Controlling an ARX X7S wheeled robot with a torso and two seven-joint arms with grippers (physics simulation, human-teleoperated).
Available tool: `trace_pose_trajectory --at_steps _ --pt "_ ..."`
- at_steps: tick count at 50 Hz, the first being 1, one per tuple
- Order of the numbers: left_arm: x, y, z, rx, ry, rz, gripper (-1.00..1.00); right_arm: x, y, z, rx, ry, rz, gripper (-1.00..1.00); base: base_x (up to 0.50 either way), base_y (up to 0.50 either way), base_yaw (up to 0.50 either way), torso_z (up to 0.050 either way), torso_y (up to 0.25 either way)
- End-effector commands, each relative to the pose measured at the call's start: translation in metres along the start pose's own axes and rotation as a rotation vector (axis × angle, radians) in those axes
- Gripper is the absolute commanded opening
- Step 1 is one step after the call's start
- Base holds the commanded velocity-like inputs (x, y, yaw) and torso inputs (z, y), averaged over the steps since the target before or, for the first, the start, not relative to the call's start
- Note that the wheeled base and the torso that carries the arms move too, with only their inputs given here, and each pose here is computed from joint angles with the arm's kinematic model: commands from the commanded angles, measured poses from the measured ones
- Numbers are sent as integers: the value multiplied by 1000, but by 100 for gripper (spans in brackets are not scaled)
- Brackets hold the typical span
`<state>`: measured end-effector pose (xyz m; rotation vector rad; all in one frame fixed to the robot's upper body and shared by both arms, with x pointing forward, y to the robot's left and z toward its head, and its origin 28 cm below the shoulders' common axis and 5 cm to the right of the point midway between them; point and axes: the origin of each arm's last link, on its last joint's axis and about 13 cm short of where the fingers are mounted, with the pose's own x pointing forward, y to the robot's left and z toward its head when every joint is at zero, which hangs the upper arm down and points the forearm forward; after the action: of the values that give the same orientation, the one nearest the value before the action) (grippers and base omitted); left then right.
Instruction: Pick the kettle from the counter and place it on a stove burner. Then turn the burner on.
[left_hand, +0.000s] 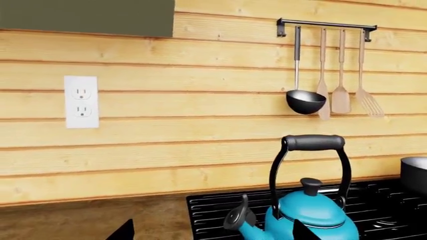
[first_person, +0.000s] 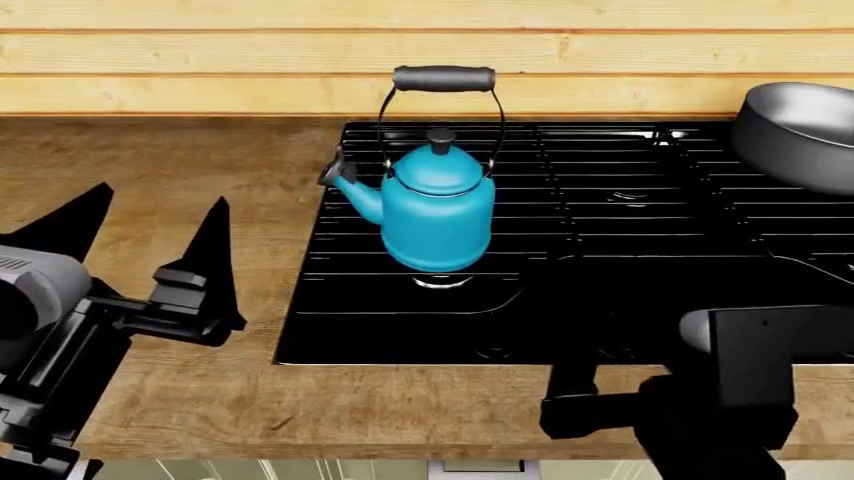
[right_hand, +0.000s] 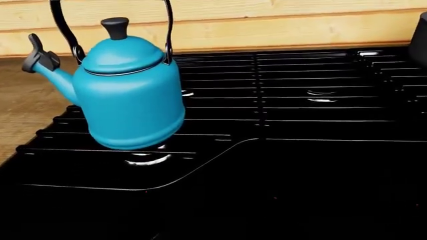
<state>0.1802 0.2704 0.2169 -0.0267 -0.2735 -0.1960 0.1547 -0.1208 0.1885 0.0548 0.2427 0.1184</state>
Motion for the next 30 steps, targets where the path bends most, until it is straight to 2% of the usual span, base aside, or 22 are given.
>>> trace_pose_trajectory --at_steps 1,5,17,30 --pt "-1 0 -2 -10 -1 7 100 9 2 -7 0 56 20 100 0 0 0 0 0" --pt "-1 0 -3 -11 2 8 100 12 2 -14 -31 105 45 100 0 0 0 0 0" --pt "-2 0 -6 -12 6 4 100 19 7 -15 -91 117 46 100 0 0 0 0 0" --pt "0 3 -12 -15 20 6 100 35 13 -16 -96 120 90 100 0 0 0 0 0"
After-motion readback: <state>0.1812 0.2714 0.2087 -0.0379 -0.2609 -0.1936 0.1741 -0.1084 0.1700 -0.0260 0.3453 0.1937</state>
